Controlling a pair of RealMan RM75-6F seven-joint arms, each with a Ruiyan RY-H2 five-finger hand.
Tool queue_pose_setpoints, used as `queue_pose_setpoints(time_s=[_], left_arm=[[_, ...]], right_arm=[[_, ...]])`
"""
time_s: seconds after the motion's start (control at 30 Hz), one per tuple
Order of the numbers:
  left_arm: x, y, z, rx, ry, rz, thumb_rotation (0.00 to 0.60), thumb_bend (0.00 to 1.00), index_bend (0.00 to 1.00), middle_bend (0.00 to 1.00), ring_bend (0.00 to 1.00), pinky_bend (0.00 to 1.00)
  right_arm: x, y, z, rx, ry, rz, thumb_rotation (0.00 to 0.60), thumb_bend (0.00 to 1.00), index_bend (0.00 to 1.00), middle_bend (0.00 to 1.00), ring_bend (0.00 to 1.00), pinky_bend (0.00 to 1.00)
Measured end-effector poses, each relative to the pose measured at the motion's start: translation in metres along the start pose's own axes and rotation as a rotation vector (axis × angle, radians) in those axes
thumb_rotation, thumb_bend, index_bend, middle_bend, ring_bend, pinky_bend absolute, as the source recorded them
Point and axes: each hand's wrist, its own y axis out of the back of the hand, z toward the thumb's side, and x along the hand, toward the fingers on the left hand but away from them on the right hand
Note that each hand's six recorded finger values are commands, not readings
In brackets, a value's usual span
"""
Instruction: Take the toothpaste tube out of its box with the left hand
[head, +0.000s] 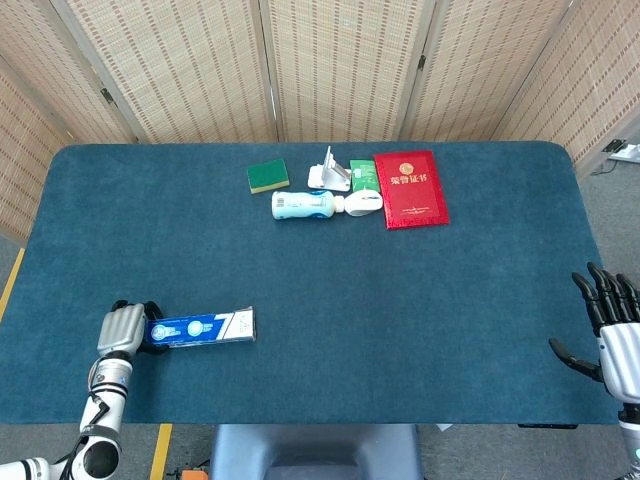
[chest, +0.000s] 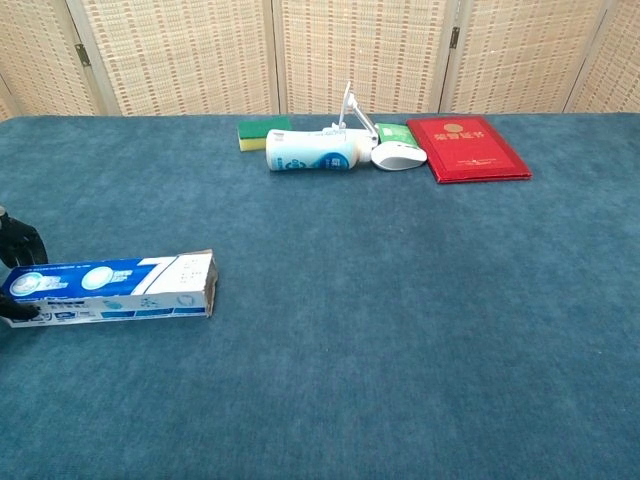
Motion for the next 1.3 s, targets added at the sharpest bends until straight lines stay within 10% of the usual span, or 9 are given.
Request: queue_pose_setpoints(time_s=[0.27, 1.3], left_arm=[[0.002, 0.004, 0.002, 0.027, -0.045, 0.008, 0.600, 0.38, 0.49, 0.51, 0.35, 0.20], [0.040, 0.040, 0.084, 0.046, -0.249, -0.031, 0.600, 0.39, 0.48, 0.51, 0.34, 0.20]], right_arm=[[0.001, 0.000, 0.001, 0.005, 0.002, -0.002, 0.600, 0.25, 0.00, 0.00, 0.00, 0.00], [0.007, 0.000, 0.002, 0.013, 0.003, 0.002, 0.600, 0.25, 0.00, 0.00, 0.00, 0.00]])
